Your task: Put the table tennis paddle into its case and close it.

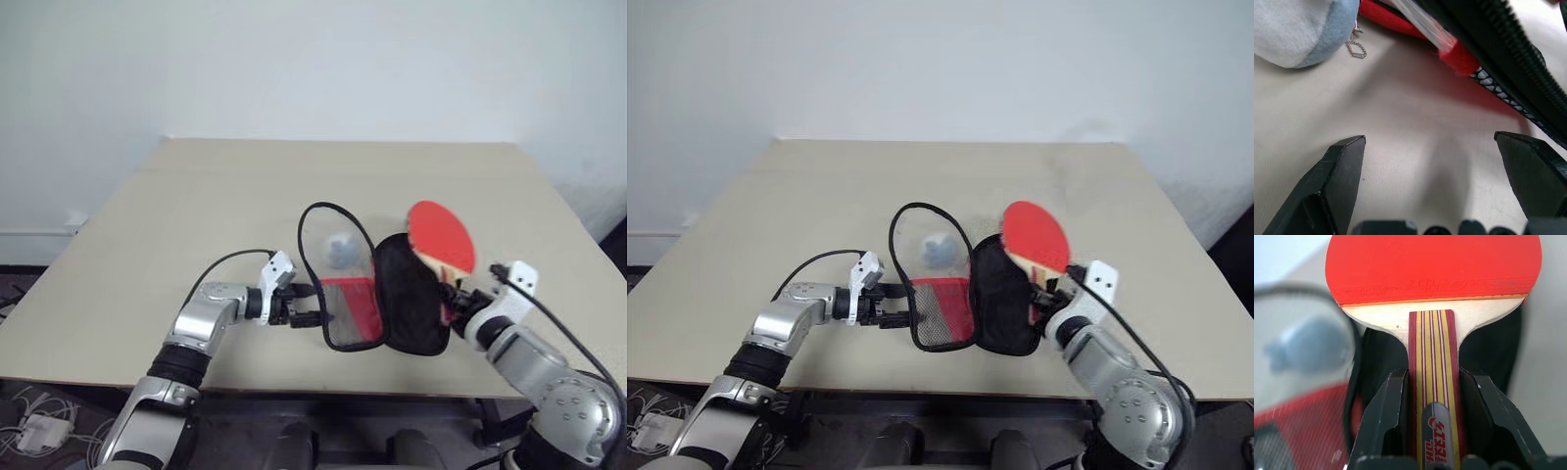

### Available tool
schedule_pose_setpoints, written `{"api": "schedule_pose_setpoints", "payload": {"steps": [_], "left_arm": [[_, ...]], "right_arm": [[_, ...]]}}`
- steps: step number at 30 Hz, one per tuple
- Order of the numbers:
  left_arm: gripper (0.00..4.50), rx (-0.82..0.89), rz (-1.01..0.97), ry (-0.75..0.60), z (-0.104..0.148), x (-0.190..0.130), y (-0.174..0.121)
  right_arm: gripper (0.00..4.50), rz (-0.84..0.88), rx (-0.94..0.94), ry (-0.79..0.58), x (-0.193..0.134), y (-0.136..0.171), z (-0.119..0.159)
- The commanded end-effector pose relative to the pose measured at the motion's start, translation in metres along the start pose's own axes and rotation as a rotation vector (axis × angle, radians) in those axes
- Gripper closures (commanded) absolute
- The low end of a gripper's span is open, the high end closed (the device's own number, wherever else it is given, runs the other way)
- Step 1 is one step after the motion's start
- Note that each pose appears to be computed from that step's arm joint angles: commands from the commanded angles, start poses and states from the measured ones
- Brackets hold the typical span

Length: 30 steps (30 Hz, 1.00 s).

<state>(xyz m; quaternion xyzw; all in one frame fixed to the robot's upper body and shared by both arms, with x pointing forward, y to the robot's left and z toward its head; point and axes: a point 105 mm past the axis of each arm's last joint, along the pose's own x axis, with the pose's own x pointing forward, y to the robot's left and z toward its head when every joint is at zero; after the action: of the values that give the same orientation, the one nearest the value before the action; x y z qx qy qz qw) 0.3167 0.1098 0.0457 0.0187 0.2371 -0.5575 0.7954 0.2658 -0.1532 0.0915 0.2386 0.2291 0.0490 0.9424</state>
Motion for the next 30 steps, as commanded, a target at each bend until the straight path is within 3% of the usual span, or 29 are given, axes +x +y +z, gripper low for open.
{"api": "schedule_pose_setpoints", "payload": {"steps": [1, 15, 30], "left_arm": [[0.0, 0.029, -0.002, -0.006, 0.01, 0.002, 0.002], [0.0, 0.034, 0.007, 0.01, 0.008, -0.001, 0.003], [0.0, 0.035, 0.021, 0.009, 0.009, -0.005, 0.005]], "right_arm": [[3.31, -0.004, -0.016, -0.034, -0.001, 0.007, 0.001], [3.31, 0.072, -0.058, 0.079, 0.003, 0.025, -0.029], [3.31, -0.022, -0.09, 0.01, 0.008, 0.007, -0.019]]}}
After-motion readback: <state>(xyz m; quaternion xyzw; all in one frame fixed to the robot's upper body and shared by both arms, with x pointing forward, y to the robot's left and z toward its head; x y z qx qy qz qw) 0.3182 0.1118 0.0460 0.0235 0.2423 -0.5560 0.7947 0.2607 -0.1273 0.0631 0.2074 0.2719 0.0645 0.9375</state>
